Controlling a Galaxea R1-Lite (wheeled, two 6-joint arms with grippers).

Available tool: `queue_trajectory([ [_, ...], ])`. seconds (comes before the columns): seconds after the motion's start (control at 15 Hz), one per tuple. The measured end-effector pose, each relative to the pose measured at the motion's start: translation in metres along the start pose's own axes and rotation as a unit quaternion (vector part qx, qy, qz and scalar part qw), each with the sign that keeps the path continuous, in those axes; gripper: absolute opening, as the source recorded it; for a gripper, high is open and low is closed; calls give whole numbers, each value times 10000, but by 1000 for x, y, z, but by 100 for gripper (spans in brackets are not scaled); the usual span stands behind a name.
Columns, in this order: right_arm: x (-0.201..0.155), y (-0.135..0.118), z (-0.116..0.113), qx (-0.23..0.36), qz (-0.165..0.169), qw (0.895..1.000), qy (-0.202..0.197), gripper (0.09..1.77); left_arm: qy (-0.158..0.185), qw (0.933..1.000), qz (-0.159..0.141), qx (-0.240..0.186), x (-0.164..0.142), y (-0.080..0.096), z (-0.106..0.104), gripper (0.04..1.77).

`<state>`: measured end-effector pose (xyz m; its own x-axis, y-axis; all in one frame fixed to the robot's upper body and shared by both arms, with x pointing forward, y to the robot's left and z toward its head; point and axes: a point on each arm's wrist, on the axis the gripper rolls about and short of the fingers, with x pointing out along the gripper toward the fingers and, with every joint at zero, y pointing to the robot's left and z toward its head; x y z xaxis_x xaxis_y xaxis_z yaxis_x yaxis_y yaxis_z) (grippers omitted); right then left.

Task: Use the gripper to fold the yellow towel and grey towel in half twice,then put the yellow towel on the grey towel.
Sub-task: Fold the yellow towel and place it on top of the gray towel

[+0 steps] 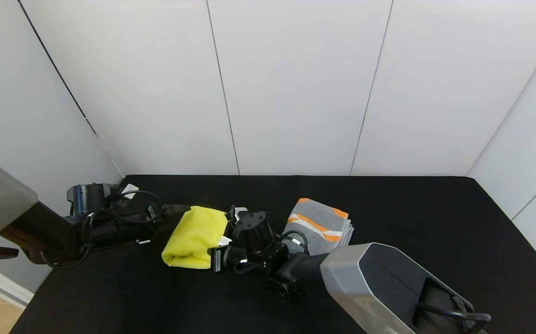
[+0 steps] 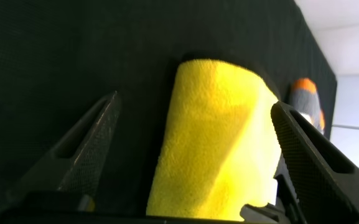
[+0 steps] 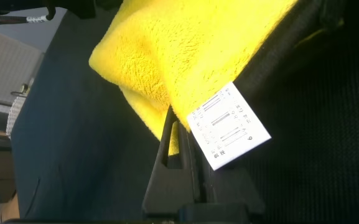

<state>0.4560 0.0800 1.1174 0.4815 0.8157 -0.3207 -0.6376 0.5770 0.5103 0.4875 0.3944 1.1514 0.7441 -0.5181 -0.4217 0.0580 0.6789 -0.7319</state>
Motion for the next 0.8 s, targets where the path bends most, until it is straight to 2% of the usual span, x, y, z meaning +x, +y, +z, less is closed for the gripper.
queue_trajectory([
  [0.27, 0, 0, 0, -9, 23, 10000, -46, 15, 40, 9995, 52, -301, 2, 5, 2, 172],
  [0.47, 0, 0, 0, -10, 19, 10000, -43, 15, 276, 9983, 232, -460, 2, 4, 3, 172],
  [0.6, 0, 1, -1, -13, 27, 10000, -38, 15, 355, 9983, 121, -436, 1, 1, 4, 172],
  [0.8, 0, 2, -1, -19, 18, 10000, -68, 15, 582, 9967, -237, -505, -1, -1, 3, 172],
])
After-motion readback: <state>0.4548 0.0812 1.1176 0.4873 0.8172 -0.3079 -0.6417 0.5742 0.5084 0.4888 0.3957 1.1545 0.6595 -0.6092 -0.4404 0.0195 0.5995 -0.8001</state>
